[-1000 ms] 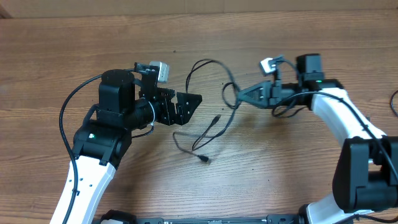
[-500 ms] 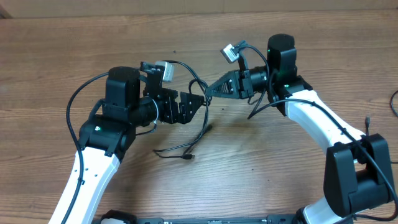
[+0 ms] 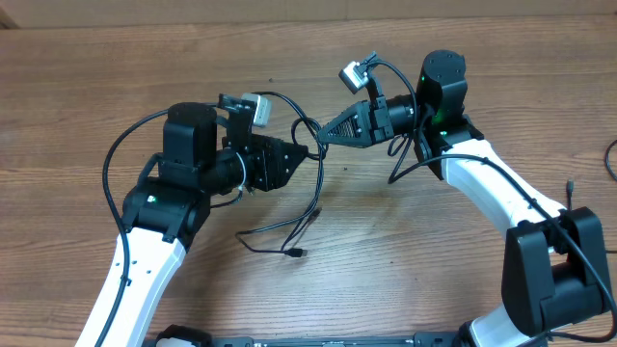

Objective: Untangle cables

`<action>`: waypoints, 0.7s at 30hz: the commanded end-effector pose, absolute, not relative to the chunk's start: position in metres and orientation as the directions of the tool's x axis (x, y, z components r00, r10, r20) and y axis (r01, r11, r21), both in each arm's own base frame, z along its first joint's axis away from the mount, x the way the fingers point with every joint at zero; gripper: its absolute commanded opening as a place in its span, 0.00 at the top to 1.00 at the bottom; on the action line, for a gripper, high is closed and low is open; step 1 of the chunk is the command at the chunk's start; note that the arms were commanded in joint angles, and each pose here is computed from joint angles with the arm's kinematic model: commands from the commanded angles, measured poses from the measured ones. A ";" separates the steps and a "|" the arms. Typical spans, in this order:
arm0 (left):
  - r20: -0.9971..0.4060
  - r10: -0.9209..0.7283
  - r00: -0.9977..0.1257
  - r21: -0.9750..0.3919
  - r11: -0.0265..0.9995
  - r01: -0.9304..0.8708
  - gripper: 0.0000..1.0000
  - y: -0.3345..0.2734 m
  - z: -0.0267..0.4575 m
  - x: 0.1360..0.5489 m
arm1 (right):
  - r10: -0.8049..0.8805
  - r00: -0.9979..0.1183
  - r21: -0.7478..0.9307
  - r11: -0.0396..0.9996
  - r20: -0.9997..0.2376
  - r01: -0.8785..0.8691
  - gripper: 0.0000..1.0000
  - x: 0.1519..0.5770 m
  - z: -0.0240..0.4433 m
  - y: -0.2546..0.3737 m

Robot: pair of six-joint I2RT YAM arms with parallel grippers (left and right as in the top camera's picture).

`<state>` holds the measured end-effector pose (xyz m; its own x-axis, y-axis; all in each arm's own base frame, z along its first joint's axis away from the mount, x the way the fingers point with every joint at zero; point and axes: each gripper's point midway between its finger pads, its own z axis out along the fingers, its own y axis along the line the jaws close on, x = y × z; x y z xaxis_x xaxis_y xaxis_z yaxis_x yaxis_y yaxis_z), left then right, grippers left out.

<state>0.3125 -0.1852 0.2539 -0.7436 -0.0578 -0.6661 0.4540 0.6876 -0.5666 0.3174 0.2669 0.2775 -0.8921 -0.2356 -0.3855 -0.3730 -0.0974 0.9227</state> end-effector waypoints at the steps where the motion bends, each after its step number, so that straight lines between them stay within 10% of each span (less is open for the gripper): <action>1: -0.704 -0.053 -0.709 -0.548 0.675 0.494 0.50 -0.188 0.266 0.318 | -0.272 -0.886 0.927 -0.111 -0.375 -0.358 0.96 0.311 0.284 0.269; 5: -0.712 -0.056 -0.700 -0.544 0.673 0.500 0.50 -0.189 0.268 0.319 | -0.303 -0.875 0.926 -0.124 -0.378 -0.357 0.96 0.302 0.284 0.279; 10: -0.708 -0.054 -0.704 -0.546 0.674 0.497 0.93 -0.189 0.267 0.318 | -0.308 -0.868 0.921 -0.130 -0.389 -0.366 0.96 0.299 0.285 0.283; 17: -0.700 -0.059 -0.711 -0.553 0.675 0.488 0.96 -0.188 0.266 0.318 | -0.286 -0.868 0.914 -0.127 -0.406 -0.386 0.96 0.305 0.285 0.279; 21: -0.698 -0.061 -0.714 -0.555 0.676 0.485 0.96 -0.188 0.266 0.318 | -0.209 -0.879 0.903 -0.098 -0.430 -0.418 0.52 0.323 0.284 0.269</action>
